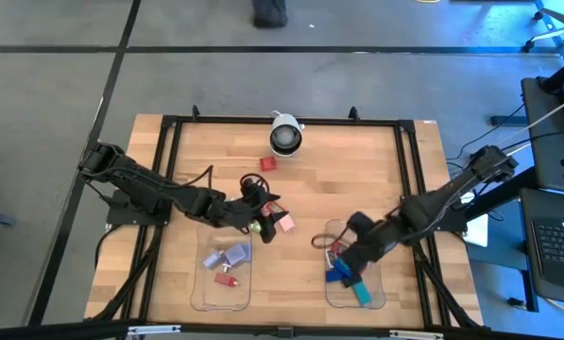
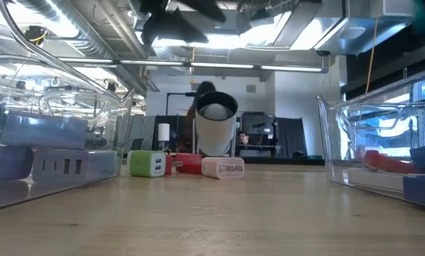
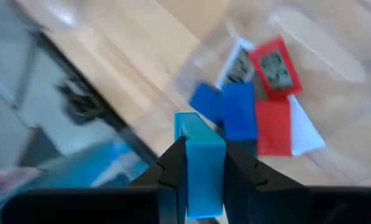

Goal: Pick & Place Office items
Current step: Put the light blue timer into the right transparent bin

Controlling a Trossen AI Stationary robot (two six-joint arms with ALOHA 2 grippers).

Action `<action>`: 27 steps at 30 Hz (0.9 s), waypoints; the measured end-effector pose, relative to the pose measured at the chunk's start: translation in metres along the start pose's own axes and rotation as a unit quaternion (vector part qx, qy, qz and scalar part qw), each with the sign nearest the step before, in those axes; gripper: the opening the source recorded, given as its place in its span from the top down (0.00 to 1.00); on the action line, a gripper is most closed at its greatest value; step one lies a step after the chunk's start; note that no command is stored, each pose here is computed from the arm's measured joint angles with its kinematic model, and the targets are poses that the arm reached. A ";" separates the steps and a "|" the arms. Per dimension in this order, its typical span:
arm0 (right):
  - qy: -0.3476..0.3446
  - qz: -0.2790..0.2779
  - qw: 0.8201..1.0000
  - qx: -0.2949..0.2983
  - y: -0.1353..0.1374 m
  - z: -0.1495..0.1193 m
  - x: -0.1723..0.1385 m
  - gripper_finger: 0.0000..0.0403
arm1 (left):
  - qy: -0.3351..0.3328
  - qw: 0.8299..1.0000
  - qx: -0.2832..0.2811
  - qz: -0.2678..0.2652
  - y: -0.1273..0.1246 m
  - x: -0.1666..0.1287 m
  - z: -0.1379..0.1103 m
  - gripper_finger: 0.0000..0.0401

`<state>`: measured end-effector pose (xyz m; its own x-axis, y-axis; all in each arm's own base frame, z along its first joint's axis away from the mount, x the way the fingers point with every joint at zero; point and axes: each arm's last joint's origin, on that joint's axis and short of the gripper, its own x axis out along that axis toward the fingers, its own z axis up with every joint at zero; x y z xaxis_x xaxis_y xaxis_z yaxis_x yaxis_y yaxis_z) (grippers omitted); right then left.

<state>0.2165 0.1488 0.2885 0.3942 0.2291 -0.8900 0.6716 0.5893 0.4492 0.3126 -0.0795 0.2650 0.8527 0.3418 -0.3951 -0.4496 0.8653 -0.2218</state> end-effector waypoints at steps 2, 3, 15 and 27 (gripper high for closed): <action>0.016 -0.024 1.000 -0.001 0.002 -0.005 0.015 0.83 | 0.026 1.000 -0.013 -0.002 0.003 0.001 -0.003 0.38; 0.026 -0.037 0.999 -0.003 0.002 -0.007 0.023 0.83 | 0.038 0.999 -0.021 -0.005 0.004 0.002 -0.004 0.38; 0.086 -0.116 0.989 -0.032 0.002 -0.014 0.084 0.82 | 0.084 0.996 0.021 -0.022 0.009 0.003 -0.009 0.38; 0.085 -0.114 0.989 -0.035 0.003 -0.014 0.085 0.54 | 0.212 0.976 0.036 0.038 0.047 0.013 -0.017 0.36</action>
<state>0.2433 0.1808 0.2131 0.1228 0.2068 -0.9706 0.6834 0.6916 0.2338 0.2978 -0.0403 0.2341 0.6242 0.2373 -0.7444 -0.4751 0.8716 -0.1205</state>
